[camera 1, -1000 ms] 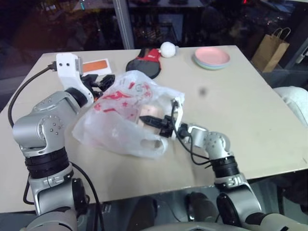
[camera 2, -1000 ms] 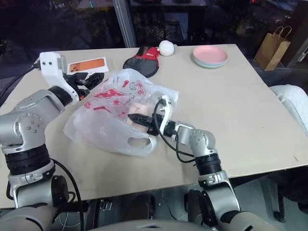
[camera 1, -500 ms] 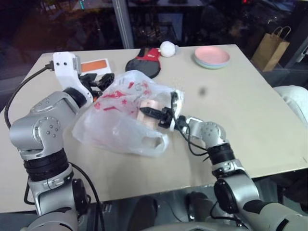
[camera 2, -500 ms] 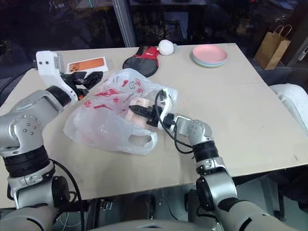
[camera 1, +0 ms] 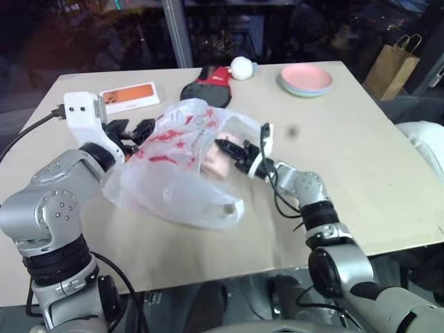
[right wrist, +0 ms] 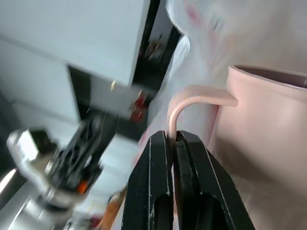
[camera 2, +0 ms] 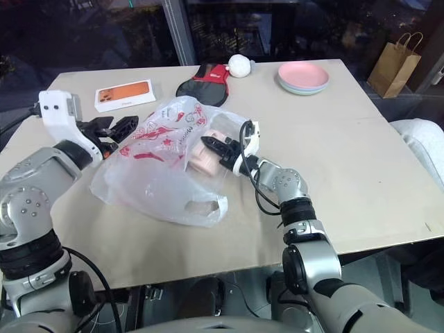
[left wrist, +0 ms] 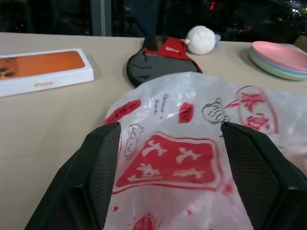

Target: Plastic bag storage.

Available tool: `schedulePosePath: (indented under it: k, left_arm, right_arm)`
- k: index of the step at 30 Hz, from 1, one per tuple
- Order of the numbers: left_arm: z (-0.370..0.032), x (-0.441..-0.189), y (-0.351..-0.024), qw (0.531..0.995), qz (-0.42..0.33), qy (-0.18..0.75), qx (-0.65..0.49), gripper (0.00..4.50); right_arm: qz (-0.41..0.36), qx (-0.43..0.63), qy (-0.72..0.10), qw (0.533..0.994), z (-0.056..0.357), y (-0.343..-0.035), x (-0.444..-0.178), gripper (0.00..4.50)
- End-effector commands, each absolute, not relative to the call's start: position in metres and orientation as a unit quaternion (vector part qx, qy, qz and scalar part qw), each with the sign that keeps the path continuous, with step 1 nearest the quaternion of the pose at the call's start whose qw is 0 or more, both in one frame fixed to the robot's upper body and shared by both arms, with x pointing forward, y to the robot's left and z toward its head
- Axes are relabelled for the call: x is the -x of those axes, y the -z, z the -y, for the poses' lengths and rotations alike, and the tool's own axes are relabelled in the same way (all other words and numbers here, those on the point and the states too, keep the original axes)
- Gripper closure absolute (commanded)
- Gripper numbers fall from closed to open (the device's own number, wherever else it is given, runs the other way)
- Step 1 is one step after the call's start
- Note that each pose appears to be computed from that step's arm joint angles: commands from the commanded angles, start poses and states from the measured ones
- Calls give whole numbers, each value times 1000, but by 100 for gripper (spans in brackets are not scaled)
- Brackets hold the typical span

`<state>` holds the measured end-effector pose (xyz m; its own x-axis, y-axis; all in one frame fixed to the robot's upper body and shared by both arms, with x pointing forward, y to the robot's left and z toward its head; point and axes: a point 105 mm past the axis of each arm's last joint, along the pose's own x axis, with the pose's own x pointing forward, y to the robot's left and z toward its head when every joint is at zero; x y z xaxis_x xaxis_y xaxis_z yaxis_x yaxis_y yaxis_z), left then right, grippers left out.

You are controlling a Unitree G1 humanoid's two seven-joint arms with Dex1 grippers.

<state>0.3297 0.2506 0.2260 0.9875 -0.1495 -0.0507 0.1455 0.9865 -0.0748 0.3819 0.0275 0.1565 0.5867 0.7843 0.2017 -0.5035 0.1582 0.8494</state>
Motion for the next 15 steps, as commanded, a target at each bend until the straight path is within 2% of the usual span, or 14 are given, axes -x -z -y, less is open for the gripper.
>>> schedulePosePath:
  k: [1, 5, 9, 12, 15]
  left_arm:
    - [-242, -327, -234, 996, -8, 90, 17, 107]
    - [-218, -320, -223, 986, -35, 163, -3, 107]
    - [-217, -319, -227, 985, -25, 171, 0, 107]
    - [-224, -318, -235, 987, -11, 159, 4, 107]
    - [-232, -315, -240, 990, -2, 144, 13, 107]
  right_arm:
    - [-115, -512, -459, 717, -64, -188, -367, 442]
    - [-136, -514, -484, 695, -78, -189, -354, 442]
    - [-195, -544, -577, 578, -120, -202, -313, 442]
    - [-222, -564, -596, 527, -135, -205, -299, 442]
    - [-250, -550, -609, 514, -147, -197, -286, 442]
